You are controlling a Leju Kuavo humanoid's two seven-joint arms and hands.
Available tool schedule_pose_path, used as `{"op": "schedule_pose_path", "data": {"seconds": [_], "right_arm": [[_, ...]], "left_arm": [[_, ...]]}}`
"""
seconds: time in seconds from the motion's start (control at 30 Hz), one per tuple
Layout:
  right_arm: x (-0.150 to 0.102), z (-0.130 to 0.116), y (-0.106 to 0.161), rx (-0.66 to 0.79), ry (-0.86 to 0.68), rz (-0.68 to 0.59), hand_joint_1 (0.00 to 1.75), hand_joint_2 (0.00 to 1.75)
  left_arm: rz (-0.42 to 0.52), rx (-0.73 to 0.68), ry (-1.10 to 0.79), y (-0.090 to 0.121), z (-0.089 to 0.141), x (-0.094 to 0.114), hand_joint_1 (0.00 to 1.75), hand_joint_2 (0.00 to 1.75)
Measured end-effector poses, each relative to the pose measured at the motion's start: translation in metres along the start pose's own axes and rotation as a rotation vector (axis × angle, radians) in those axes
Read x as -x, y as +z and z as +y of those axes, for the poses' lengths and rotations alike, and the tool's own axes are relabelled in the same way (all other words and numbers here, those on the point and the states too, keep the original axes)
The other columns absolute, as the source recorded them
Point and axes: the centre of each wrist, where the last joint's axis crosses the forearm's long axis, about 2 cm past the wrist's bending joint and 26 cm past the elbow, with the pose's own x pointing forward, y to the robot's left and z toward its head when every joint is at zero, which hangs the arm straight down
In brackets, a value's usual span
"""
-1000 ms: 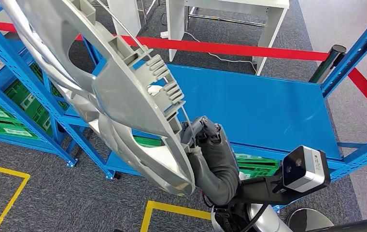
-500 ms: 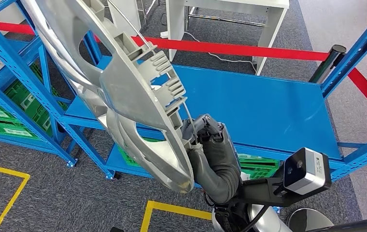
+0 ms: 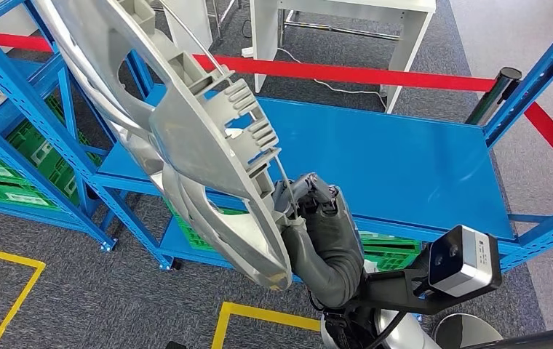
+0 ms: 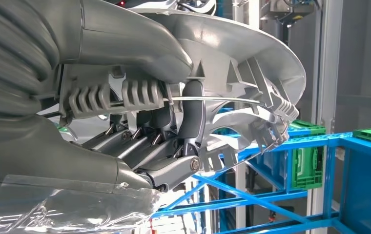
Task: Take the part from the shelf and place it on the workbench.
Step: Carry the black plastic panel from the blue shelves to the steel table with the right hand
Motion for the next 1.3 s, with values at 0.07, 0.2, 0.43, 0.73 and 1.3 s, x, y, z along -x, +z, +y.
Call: {"op": "schedule_pose_path", "data": {"seconds": [0.07,0.2,0.43,0.73,1.3], "right_arm": [[0.0,0.0001,0.0,-0.001,0.002,0.002,1.75,1.75],[0.0002,0.0004,0.0001,-0.004,0.004,0.006,1.75,1.75],[0.0009,0.0017,0.0004,-0.006,0.001,0.011,1.75,1.75],[0.0012,0.0021,0.0005,-0.002,0.001,0.016,1.75,1.75],[0.0015,0.0023,0.0017,-0.004,0.001,0.024,1.75,1.75]], "left_arm": [[0.001,0.0,0.001,0.0,0.0,0.0,0.0,1.75],[0.002,0.001,0.003,0.0,0.0,0.0,0.0,1.75],[0.003,0.011,0.008,0.0,-0.0002,0.0,0.0,1.75],[0.004,0.019,0.011,0.0,-0.0004,-0.0001,0.0,1.75],[0.003,0.019,0.011,-0.0001,-0.0004,-0.0002,0.0,1.75]]}}
